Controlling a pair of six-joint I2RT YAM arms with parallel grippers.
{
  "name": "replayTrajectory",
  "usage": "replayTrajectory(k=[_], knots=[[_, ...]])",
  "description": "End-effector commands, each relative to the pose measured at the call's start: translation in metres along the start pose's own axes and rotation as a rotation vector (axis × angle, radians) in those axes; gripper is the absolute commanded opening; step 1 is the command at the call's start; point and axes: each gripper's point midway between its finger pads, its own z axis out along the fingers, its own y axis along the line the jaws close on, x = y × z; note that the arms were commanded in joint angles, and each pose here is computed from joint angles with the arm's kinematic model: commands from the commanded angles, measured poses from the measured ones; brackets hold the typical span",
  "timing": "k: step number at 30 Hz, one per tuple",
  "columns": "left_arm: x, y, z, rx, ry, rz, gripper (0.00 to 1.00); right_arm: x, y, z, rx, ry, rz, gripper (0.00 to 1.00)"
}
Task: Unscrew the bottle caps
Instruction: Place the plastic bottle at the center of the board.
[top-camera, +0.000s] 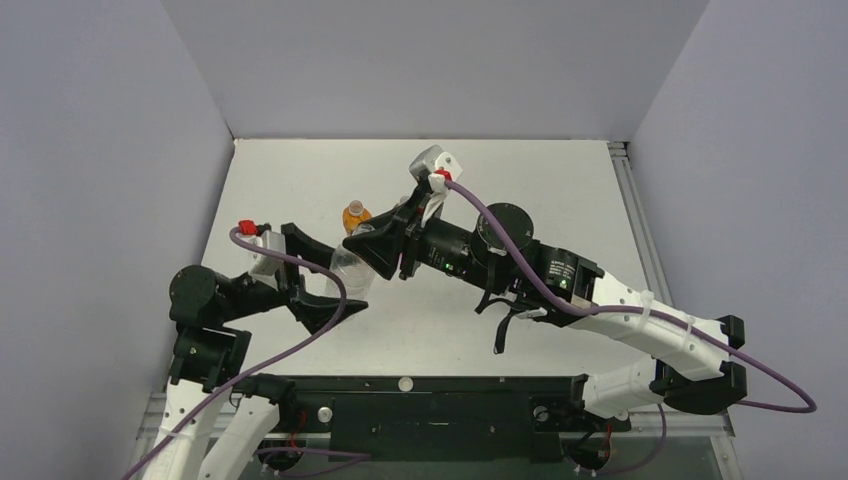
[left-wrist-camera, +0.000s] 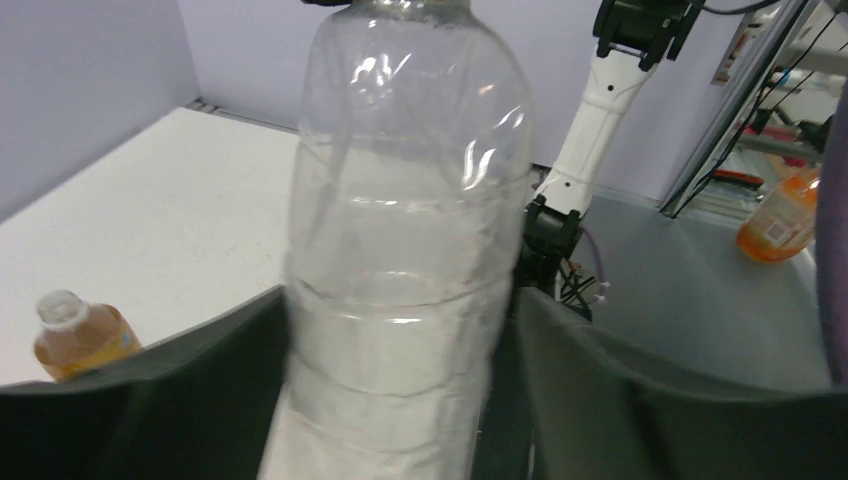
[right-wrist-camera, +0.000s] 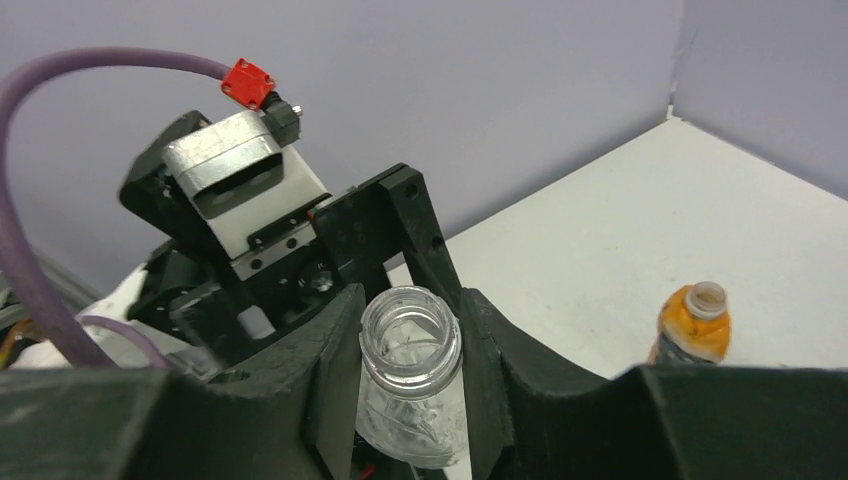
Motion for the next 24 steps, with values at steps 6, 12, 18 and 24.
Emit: replayTrajectory(k=[6, 12, 18, 24], knots=[[-0.001, 0.027, 0.0, -0.149, 0.103, -0.103, 0.97, 0.013, -0.075, -0.012, 0.234, 0.04, -0.064, 0.0], [0.027, 0.068, -0.016, -0.388, 0.265, -0.155, 0.97, 0.037, -0.157, -0.028, 0.463, 0.126, -0.139, 0.0], [0.047, 0.095, -0.039, -0.559, 0.464, -0.21, 0.97, 0.057, -0.241, -0.041, 0.713, 0.171, -0.157, 0.0], [0.056, 0.126, -0.068, -0.73, 0.643, -0.157, 0.97, 0.066, -0.307, -0.046, 0.894, 0.135, -0.112, 0.0]])
